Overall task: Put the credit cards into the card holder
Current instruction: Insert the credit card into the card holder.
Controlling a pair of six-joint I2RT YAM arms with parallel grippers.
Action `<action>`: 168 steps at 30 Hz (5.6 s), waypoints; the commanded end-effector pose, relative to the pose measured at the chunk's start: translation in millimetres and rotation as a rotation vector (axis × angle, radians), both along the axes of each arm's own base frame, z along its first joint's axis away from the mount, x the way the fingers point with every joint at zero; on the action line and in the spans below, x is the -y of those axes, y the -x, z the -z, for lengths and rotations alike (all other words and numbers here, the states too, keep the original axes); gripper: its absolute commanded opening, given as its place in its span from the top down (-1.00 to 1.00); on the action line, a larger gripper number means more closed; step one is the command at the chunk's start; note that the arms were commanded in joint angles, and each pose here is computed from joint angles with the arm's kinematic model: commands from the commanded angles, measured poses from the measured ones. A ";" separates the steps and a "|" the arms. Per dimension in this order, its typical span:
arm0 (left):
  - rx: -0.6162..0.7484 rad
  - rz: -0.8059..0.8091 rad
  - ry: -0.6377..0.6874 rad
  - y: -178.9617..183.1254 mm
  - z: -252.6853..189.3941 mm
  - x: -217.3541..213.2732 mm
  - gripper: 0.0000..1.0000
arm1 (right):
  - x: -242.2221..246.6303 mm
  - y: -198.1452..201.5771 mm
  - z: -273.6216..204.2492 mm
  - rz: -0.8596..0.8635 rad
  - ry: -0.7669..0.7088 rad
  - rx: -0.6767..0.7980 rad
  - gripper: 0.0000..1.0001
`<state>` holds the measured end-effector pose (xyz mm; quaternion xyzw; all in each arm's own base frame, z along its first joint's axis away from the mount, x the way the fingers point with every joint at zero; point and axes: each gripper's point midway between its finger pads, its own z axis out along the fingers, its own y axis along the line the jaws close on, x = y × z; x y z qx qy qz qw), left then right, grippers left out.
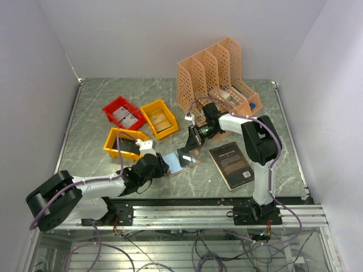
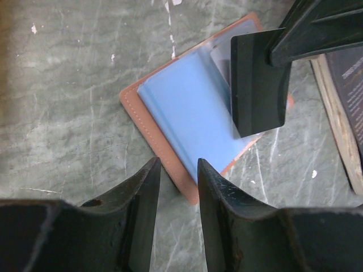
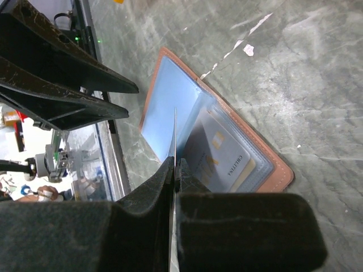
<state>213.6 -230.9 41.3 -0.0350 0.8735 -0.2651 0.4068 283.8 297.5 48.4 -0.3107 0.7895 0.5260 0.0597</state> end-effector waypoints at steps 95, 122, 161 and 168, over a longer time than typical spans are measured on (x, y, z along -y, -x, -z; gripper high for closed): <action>0.012 0.031 -0.175 -26.8 9.7 17.3 0.17 | -6.4 10.7 46.6 0.096 0.305 -0.122 1.00; 0.046 0.028 0.069 -22.6 -64.1 71.3 0.27 | -9.4 9.3 46.6 0.114 0.247 -0.148 0.89; -0.028 -0.290 -0.357 -55.0 14.9 95.7 0.55 | -7.9 10.7 52.1 0.105 0.259 -0.151 0.78; -0.033 -0.336 -0.368 -54.8 16.8 87.1 0.46 | -8.3 10.4 51.2 0.102 0.257 -0.150 0.65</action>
